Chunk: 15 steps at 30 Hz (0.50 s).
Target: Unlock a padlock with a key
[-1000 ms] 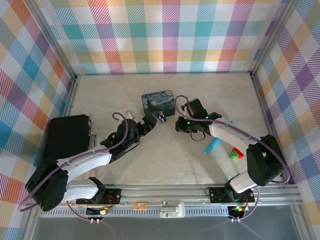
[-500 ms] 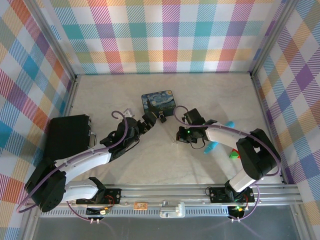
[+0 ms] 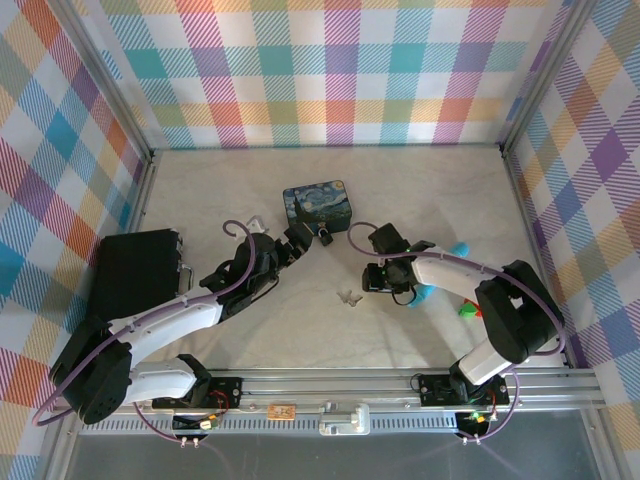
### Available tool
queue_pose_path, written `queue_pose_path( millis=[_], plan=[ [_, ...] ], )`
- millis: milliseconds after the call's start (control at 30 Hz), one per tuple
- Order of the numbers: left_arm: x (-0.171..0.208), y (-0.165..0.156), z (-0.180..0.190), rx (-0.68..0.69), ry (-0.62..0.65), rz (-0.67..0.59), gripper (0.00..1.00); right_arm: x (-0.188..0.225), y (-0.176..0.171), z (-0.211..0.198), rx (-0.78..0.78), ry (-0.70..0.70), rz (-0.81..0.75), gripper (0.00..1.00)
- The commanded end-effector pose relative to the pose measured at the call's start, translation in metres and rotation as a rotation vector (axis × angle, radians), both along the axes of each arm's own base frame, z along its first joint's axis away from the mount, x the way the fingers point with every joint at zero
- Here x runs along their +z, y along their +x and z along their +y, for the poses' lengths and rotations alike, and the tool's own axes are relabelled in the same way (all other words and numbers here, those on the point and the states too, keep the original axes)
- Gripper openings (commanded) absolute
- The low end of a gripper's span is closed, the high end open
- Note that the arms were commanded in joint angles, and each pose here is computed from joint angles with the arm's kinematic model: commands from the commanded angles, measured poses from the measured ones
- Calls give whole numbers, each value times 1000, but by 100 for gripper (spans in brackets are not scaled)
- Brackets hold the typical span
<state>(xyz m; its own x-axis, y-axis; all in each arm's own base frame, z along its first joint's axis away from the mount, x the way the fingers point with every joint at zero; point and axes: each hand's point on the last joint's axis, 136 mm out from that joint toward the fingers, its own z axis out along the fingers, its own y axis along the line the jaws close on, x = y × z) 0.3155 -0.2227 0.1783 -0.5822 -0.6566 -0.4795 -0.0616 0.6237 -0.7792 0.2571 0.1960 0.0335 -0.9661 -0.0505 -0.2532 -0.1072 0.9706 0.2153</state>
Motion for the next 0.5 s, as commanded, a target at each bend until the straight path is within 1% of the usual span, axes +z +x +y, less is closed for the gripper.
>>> queue_pose_path(
  millis=[0, 100, 233, 333, 467],
  plan=[
    [8, 2, 0, 8, 20, -16, 100, 14, -2, 13, 71, -38, -41, 47],
    [6, 1, 7, 35, 41, -9, 100, 12, -13, 25, 87, -49, -21, 51],
    [3, -2, 24, 93, 80, -4, 100, 9, -22, 44, 217, -89, -67, 52],
    [4, -6, 36, 123, 99, -8, 100, 9, -22, 56, 321, -119, -92, 48],
    [8, -11, 50, 155, 121, -16, 100, 7, -28, 72, 411, -102, -88, 42]
  ],
)
